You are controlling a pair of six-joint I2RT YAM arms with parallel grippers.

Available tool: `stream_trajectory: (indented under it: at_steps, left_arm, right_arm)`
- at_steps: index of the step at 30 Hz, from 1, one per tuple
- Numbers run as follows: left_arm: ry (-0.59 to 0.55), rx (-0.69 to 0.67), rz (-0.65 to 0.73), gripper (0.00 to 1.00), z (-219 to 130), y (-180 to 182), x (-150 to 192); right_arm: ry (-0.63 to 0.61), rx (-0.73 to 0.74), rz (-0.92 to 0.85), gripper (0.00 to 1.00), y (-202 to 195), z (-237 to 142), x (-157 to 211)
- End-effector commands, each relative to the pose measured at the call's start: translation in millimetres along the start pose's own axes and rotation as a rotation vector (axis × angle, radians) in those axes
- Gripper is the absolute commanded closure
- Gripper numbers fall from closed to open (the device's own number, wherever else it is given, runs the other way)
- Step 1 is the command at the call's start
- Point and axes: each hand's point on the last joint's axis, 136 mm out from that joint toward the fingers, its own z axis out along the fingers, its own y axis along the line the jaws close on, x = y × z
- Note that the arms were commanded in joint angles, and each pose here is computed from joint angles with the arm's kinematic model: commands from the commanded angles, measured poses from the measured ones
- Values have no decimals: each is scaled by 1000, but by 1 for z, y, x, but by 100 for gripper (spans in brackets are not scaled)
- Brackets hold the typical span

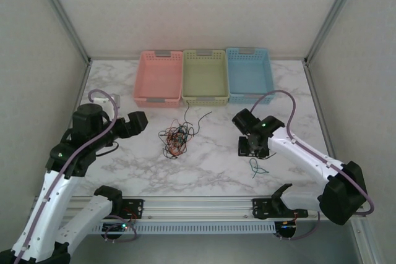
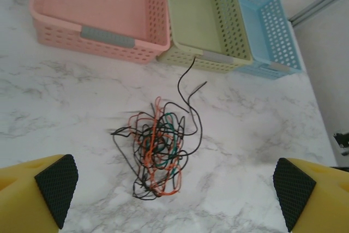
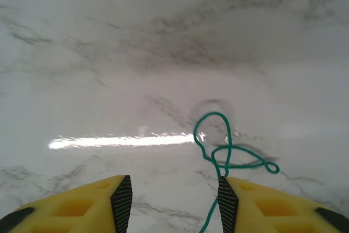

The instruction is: Untangle the cables

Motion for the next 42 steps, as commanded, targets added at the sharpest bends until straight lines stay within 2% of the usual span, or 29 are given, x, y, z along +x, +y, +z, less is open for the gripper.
stream_trajectory:
  at_steps: [1,7,21,31,34,37,42]
  left_arm:
    - [7,-62,55,5,-7,11,5]
    - [-4,-78,69,5,-5,19,12]
    - [3,-103,101,4,-8,25,17]
    - [-2,-107,100,4,-7,28,19]
    - [-3,-107,101,4,-7,28,19]
    - [-3,-106,100,4,-7,28,19]
    - [0,-108,99,4,-6,28,20]
  right_arm:
    - [50,63,109,53,-13,13,16]
    - [50,171,116,56,-32,22,20]
    - [120,201,138,67,-34,49,37]
    - [142,192,138,80,-33,55,42]
    - [145,185,137,87,-32,56,43]
    - [119,166,139,100,-30,50,38]
    - [-38,30,112,100,-8,17,1]
